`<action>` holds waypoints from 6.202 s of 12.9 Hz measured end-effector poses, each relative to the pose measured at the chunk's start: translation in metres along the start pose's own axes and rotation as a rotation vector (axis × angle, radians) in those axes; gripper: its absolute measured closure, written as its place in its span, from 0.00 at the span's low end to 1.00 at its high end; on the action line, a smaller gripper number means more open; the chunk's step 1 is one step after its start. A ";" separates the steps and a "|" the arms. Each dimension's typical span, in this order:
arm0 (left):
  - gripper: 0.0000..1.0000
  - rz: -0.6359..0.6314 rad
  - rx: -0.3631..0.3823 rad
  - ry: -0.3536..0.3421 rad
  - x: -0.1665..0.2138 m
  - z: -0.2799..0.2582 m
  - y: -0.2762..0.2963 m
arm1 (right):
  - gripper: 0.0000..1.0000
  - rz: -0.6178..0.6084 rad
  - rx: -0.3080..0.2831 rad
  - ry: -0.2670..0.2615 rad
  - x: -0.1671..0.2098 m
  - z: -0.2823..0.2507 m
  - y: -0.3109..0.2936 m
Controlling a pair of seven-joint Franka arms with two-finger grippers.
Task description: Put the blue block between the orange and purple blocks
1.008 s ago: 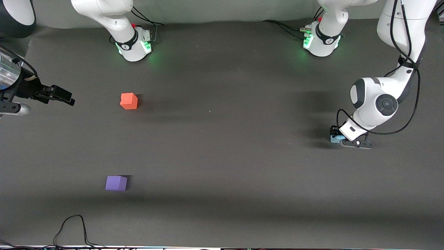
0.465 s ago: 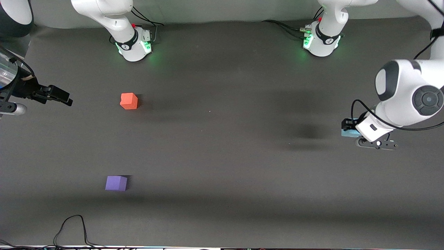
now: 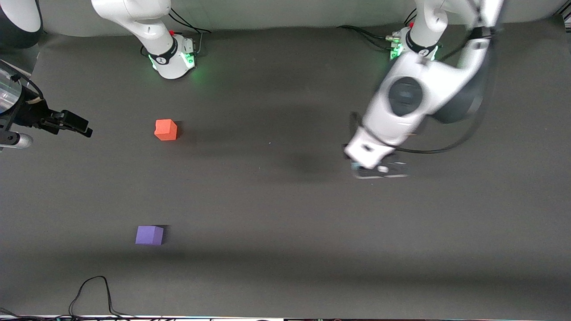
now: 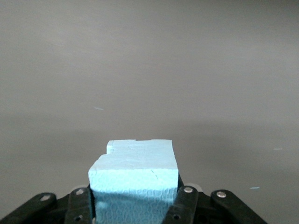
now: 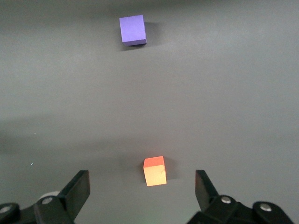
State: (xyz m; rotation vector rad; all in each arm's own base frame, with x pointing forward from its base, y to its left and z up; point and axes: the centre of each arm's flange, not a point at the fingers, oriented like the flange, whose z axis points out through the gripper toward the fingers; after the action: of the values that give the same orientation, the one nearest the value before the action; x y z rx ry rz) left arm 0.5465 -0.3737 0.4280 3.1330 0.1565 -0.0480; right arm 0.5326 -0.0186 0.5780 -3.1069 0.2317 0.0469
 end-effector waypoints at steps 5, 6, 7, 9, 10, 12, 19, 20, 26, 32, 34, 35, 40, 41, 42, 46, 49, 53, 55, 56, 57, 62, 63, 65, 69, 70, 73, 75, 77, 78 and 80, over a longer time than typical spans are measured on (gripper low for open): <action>0.44 -0.012 -0.043 0.026 -0.086 0.094 0.174 | 0.00 0.003 -0.001 -0.007 0.001 0.003 0.002; 0.44 -0.004 -0.047 0.027 -0.102 0.121 0.192 | 0.00 0.004 -0.001 -0.008 0.001 0.006 0.002; 0.44 -0.007 -0.049 0.026 -0.113 0.149 0.205 | 0.00 0.004 0.000 -0.003 0.002 0.007 0.002; 0.44 -0.007 -0.045 0.022 -0.126 0.192 0.216 | 0.00 0.004 -0.001 -0.002 0.003 0.009 0.002; 0.44 -0.005 -0.039 0.017 -0.130 0.208 0.219 | 0.00 0.003 -0.001 -0.003 0.003 0.009 0.001; 0.44 -0.005 -0.023 0.007 -0.132 0.228 0.219 | 0.00 0.001 -0.001 -0.004 0.004 0.011 0.000; 0.00 -0.040 -0.058 0.040 -0.099 0.187 0.213 | 0.00 -0.015 -0.005 0.001 0.006 0.022 -0.041; 0.00 -0.058 -0.069 0.029 -0.079 0.159 0.200 | 0.00 -0.025 0.001 0.005 0.006 0.022 -0.052; 0.00 -0.050 -0.152 -0.101 0.088 0.017 -0.041 | 0.00 -0.106 0.039 0.033 -0.022 0.062 -0.214; 0.00 0.030 -0.109 -0.079 0.089 -0.072 -0.305 | 0.00 -0.101 0.039 0.047 -0.060 0.219 -0.367; 0.00 0.038 -0.067 -0.056 0.069 -0.104 -0.343 | 0.00 -0.079 0.016 0.059 -0.070 0.279 -0.392; 0.00 0.039 -0.058 -0.040 0.060 -0.120 -0.353 | 0.00 -0.070 0.007 0.066 -0.078 0.308 -0.402; 0.00 0.048 -0.053 0.001 0.042 -0.161 -0.359 | 0.00 -0.031 0.057 0.069 -0.118 0.391 -0.416; 0.00 0.050 -0.053 0.007 0.042 -0.165 -0.358 | 0.00 -0.029 0.057 0.071 -0.127 0.397 -0.414; 0.00 0.052 -0.053 0.013 0.042 -0.168 -0.357 | 0.00 -0.031 0.054 0.071 -0.135 0.402 -0.414; 0.00 0.059 -0.053 0.019 0.042 -0.177 -0.354 | 0.17 -0.044 0.043 0.055 -0.154 0.410 -0.413; 0.00 0.061 -0.053 0.029 0.047 -0.182 -0.353 | 0.44 -0.022 0.037 0.078 -0.136 0.397 -0.401; 0.00 0.078 -0.009 0.003 0.045 -0.180 -0.348 | 0.44 -0.006 -0.019 0.024 -0.082 0.349 -0.349; 0.00 0.081 0.009 -0.005 0.044 -0.179 -0.348 | 0.44 -0.042 -0.044 -0.023 -0.041 0.311 -0.291; 0.00 0.082 0.011 -0.007 0.044 -0.178 -0.348 | 0.44 -0.064 -0.049 -0.032 -0.020 0.290 -0.252; 0.00 0.083 0.013 -0.011 0.043 -0.178 -0.348 | 0.44 -0.078 -0.053 -0.030 -0.003 0.274 -0.210; 0.00 0.143 0.019 -0.049 0.039 -0.174 -0.347 | 0.44 -0.031 -0.036 -0.009 0.018 0.311 -0.039; 0.00 0.147 0.019 -0.054 0.039 -0.174 -0.347 | 0.44 -0.033 -0.032 -0.006 0.014 0.333 -0.036; 0.00 0.148 0.020 -0.061 0.038 -0.173 -0.347 | 0.44 -0.043 -0.025 -0.006 0.012 0.370 -0.040; 0.00 0.147 0.021 -0.080 0.036 -0.172 -0.348 | 0.37 -0.047 -0.020 -0.002 0.013 0.388 -0.043; 0.00 0.146 0.021 -0.081 0.036 -0.171 -0.348 | 0.27 -0.046 -0.019 0.004 0.015 0.383 -0.043; 0.00 0.146 0.021 -0.081 0.036 -0.171 -0.349 | 0.00 -0.044 -0.024 0.038 0.024 0.319 -0.044; 0.00 0.146 0.021 -0.081 0.036 -0.171 -0.349 | 0.00 -0.036 -0.027 0.101 0.022 0.234 -0.041; 0.00 0.146 0.020 -0.081 0.036 -0.171 -0.349 | 0.00 -0.029 -0.028 0.162 0.002 0.144 -0.038; 0.00 0.146 0.020 -0.081 0.037 -0.171 -0.349 | 0.00 -0.025 -0.030 0.174 -0.012 0.105 -0.036; 0.00 0.147 0.020 -0.081 0.037 -0.171 -0.348 | 0.00 -0.016 -0.032 0.175 -0.036 0.040 -0.033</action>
State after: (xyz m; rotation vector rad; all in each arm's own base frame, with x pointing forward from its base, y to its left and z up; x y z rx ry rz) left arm 0.5533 -0.0223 0.5973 3.1451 -0.0744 -0.1755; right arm 0.5008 0.0205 0.5401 -3.1453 0.2112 -0.2241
